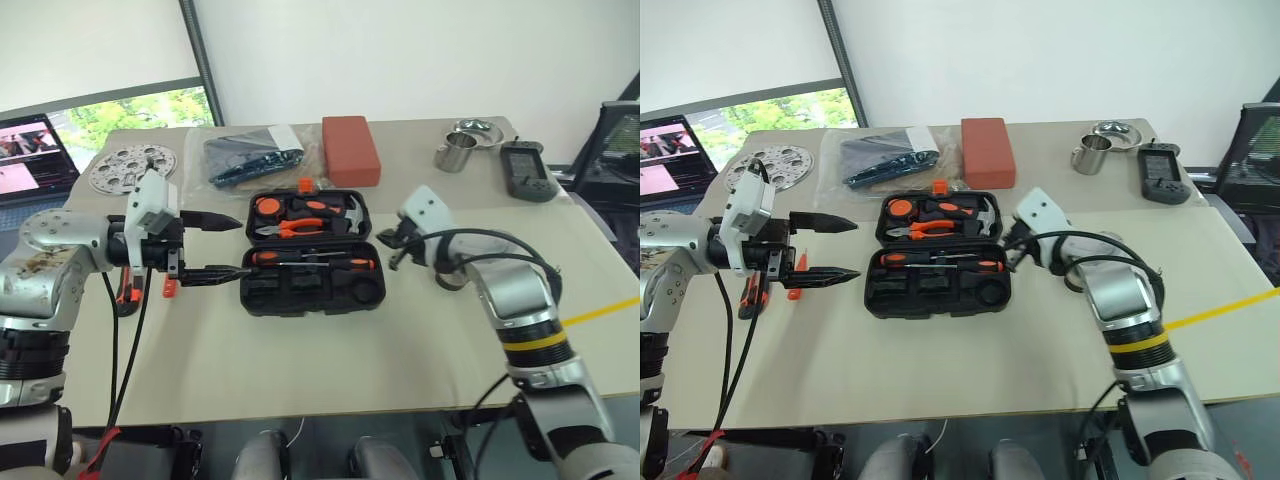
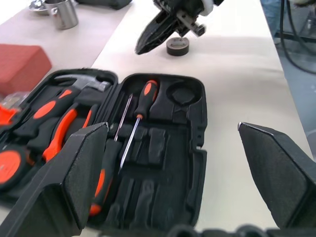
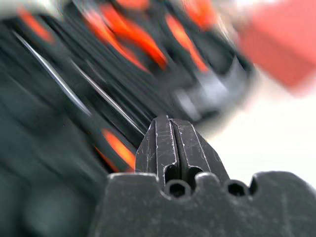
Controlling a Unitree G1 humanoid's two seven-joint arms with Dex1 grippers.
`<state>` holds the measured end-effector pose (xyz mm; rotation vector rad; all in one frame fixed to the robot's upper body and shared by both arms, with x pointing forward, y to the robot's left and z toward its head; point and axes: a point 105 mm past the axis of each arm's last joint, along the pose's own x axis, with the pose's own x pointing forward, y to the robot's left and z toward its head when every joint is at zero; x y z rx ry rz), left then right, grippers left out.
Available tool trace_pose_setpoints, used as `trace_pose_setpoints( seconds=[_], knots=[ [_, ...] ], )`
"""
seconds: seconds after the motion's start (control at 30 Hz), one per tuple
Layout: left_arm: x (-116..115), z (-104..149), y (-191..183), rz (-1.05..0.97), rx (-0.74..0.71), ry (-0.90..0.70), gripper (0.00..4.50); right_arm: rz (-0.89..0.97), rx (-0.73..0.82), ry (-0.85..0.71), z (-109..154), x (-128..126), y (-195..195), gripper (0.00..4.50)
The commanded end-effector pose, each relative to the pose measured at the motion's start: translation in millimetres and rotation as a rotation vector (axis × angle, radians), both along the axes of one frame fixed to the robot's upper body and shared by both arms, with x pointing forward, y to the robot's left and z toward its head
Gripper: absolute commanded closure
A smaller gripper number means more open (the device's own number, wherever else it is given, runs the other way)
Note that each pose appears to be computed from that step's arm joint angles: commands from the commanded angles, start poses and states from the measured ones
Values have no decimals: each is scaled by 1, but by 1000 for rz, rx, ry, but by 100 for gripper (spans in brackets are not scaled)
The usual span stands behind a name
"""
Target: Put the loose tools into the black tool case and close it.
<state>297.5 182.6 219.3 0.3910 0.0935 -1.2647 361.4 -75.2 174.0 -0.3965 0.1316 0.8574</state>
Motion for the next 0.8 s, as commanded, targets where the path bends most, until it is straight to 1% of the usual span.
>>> trace_pose_setpoints(
  seconds=[0.03,0.33,0.53,0.67,0.73,0.8],
  knots=[
    [1,8,0,-3,7,-48,0,-8,18,-41,1,1,11,445],
    [0,9,3,1,11,-51,0,-18,45,6,-23,10,27,445],
    [-1,9,4,4,17,-51,0,-8,-10,105,-57,11,37,445],
    [-2,10,5,9,21,-50,0,-18,-60,228,-85,4,36,445],
    [-2,10,6,10,23,-51,0,-38,-66,270,-92,2,35,445],
    [-2,10,5,11,24,-51,0,-103,-33,296,-93,8,33,445]
  ],
)
